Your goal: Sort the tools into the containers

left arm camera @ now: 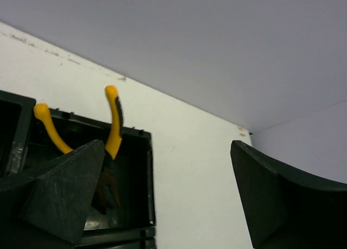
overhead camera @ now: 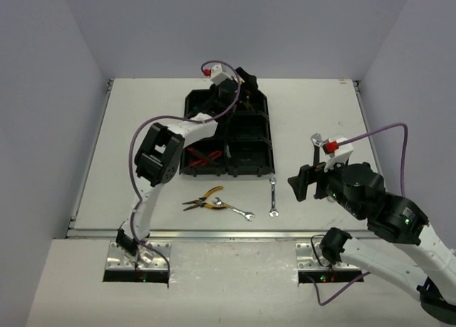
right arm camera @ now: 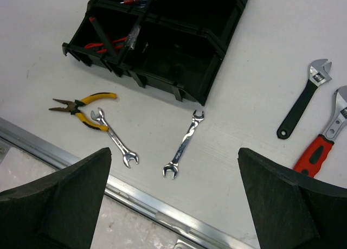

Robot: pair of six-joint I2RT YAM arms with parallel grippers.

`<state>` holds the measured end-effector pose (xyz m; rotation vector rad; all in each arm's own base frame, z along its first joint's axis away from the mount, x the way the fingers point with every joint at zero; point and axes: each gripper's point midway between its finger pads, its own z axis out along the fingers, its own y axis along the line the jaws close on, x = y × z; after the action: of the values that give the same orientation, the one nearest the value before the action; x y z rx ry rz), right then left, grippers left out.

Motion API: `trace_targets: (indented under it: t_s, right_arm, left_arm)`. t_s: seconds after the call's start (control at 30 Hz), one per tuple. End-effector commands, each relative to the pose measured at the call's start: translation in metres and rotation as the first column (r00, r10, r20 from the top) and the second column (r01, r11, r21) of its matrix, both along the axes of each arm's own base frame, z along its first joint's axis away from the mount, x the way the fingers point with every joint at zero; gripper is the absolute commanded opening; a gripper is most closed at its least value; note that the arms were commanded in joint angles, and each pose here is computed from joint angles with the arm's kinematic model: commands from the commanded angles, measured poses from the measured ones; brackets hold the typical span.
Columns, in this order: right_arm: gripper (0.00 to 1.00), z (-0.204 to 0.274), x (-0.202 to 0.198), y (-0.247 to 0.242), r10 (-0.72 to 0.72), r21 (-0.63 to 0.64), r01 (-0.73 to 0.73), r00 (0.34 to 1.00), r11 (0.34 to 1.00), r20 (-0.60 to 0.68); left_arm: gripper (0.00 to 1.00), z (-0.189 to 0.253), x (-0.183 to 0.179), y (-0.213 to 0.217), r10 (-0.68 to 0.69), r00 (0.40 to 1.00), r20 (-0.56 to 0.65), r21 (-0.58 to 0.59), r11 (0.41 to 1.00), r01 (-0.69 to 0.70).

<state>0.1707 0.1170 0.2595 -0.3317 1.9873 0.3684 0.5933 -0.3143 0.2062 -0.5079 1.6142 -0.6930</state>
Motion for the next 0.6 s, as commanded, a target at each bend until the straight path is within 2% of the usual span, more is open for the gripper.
trace_targets:
  t_s: [0.0,0.03,0.13,0.2,0.3,0.4,0.5,0.57]
  right_arm:
    - [0.99,0.006,0.01,0.01,0.0,0.017,-0.001,1.0,1.0,0.026]
    - [0.99,0.004,0.011,0.011,0.001,0.015,-0.001,1.0,1.0,0.023]
    - [0.99,-0.003,0.014,0.016,0.005,0.0,-0.005,1.0,1.0,0.007]
    - [0.99,-0.007,0.016,0.019,0.011,-0.007,-0.011,1.0,1.0,-0.004]
    - [0.99,-0.016,0.018,0.027,0.028,-0.021,-0.029,0.999,0.999,-0.036]
    - [0.99,-0.025,0.019,0.036,0.048,-0.024,-0.05,0.997,0.998,-0.065]
    - [0.99,-0.025,0.02,0.042,0.061,-0.003,-0.062,0.996,0.998,-0.064]
    - [0.99,-0.026,0.021,0.046,0.068,0.005,-0.068,0.995,0.998,-0.068]
  left_arm:
    - [1.0,0.163,-0.041,0.002,0.02,0.981,0.191,-0.077,0.997,-0.005]
    - [1.0,0.172,-0.051,0.007,0.033,0.985,0.169,-0.065,0.998,-0.022]
    - [1.0,0.15,-0.08,0.042,0.127,0.992,-0.006,-0.055,0.99,-0.127]
    - [1.0,0.125,-0.1,0.064,0.204,0.972,-0.116,-0.094,0.972,-0.215]
    - [1.0,0.078,-0.157,0.11,0.313,0.887,-0.338,-0.119,0.921,-0.37]
    - [1.0,0.008,-0.235,0.158,0.401,0.718,-0.569,-0.035,0.861,-0.508]
    - [1.0,-0.048,-0.286,0.177,0.398,0.606,-0.689,-0.018,0.826,-0.563]
    - [0.98,-0.06,-0.305,0.18,0.358,0.593,-0.721,-0.067,0.816,-0.574]
